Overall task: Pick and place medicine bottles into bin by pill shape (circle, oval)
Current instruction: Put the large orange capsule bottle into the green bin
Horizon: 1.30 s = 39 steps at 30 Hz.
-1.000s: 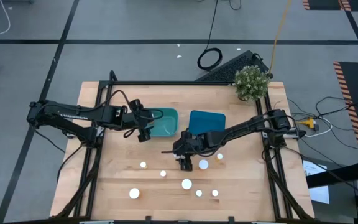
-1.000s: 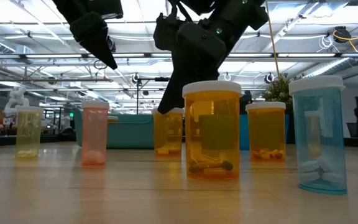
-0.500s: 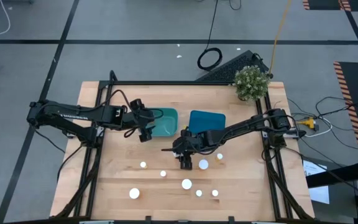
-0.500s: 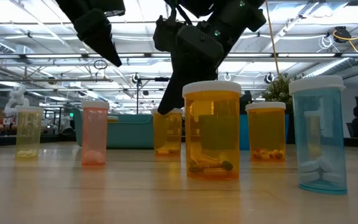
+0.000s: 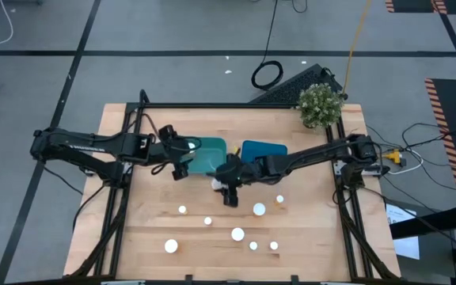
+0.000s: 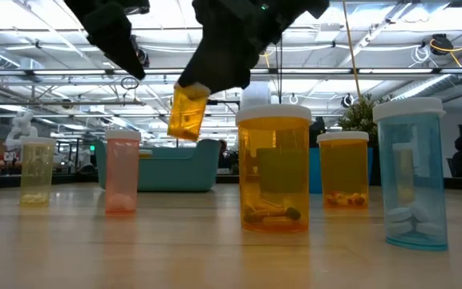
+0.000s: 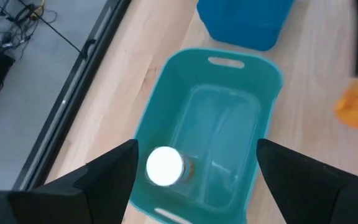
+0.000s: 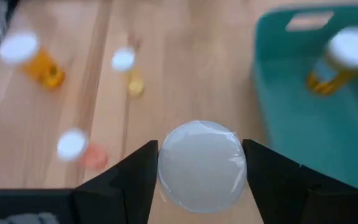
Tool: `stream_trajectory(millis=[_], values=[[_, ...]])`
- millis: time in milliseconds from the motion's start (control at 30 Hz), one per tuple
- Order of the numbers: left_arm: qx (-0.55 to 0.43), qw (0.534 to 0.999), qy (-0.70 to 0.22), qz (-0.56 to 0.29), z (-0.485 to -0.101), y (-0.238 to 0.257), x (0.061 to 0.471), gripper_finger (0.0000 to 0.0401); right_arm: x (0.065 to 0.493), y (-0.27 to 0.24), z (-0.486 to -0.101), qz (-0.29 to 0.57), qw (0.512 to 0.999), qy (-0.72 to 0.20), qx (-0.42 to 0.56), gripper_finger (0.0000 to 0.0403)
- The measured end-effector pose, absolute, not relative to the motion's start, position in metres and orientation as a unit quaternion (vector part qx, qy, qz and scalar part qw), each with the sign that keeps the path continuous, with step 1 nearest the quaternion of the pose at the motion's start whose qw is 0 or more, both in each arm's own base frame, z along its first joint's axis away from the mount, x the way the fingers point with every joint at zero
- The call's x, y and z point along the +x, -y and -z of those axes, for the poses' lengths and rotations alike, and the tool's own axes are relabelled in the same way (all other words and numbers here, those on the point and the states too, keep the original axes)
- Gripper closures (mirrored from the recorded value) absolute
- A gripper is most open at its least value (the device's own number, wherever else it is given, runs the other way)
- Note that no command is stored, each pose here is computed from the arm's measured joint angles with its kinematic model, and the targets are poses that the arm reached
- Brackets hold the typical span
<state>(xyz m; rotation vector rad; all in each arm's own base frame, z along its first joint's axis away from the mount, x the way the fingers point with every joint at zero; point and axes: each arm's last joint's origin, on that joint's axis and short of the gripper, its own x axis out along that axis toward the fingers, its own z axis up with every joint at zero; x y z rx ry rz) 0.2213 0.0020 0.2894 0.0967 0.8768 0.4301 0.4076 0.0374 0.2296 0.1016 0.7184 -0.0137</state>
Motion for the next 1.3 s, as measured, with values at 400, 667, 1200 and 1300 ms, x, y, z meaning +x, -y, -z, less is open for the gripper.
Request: stream_trajectory(millis=[400,667,1200,1300], values=[[0.05,0.901,-0.38,-0.204,-0.299,0.017,0.196,0.0071,0.418,0.04,-0.259,0.089,0.947,-0.299,0.075,0.0187],[0.052,0.902,-0.376,-0.206,-0.297,0.018,0.194,0.0071,0.413,0.087,-0.253,0.12,0.94,-0.302,0.102,0.0187],[0.056,0.907,-0.365,-0.202,-0.299,0.018,0.196,0.0071,0.428,0.094,-0.216,0.11,0.934,-0.323,0.105,0.0187],[0.056,0.908,-0.364,-0.202,-0.3,0.018,0.196,0.0071,0.432,0.095,-0.205,0.112,0.931,-0.331,0.109,0.0187]])
